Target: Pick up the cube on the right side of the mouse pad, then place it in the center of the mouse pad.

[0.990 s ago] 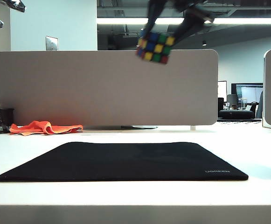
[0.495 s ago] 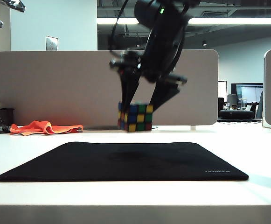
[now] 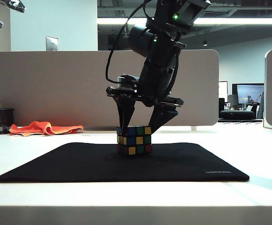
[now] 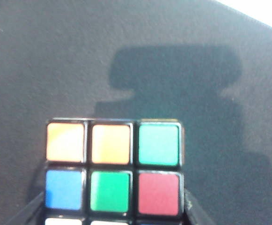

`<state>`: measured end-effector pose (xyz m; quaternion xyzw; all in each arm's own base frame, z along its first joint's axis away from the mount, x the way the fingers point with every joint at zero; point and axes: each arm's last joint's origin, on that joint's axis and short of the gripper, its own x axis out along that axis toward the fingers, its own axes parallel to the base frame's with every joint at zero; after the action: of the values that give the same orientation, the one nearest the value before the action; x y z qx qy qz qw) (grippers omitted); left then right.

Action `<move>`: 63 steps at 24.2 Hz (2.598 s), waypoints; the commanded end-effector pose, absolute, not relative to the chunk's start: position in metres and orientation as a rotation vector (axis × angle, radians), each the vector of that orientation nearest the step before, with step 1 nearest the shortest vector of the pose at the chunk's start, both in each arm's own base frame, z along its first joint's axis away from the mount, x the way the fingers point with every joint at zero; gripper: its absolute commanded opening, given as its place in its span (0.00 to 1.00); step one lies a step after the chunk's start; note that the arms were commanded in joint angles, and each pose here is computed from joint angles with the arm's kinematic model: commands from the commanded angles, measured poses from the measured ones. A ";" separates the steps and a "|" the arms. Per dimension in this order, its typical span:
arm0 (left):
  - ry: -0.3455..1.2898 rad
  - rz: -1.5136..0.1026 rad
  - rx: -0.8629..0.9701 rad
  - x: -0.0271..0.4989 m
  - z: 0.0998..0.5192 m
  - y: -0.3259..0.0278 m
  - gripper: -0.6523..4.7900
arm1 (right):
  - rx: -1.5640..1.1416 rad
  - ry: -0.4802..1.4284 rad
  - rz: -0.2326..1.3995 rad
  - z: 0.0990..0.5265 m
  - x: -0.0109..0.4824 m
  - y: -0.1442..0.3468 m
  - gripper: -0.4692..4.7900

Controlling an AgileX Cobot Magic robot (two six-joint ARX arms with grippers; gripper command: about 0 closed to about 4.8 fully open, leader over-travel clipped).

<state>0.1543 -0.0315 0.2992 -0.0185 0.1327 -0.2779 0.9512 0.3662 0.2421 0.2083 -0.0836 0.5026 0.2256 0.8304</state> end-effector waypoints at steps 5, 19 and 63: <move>0.254 -0.568 -0.032 0.154 0.302 -0.031 0.75 | -0.147 0.969 0.502 0.248 0.357 0.237 0.79; 0.275 -0.510 -0.028 0.140 0.303 -0.028 0.11 | -0.090 0.556 0.215 0.401 0.289 0.116 0.08; 0.001 -0.219 -0.065 0.122 0.191 -0.017 0.11 | 0.024 0.085 -0.006 0.189 0.097 0.022 0.09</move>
<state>0.1216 -0.0179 0.1908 -0.0276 0.0284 -0.1126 0.9928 0.0961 0.0220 0.1878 0.0085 0.0583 -0.0008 0.9983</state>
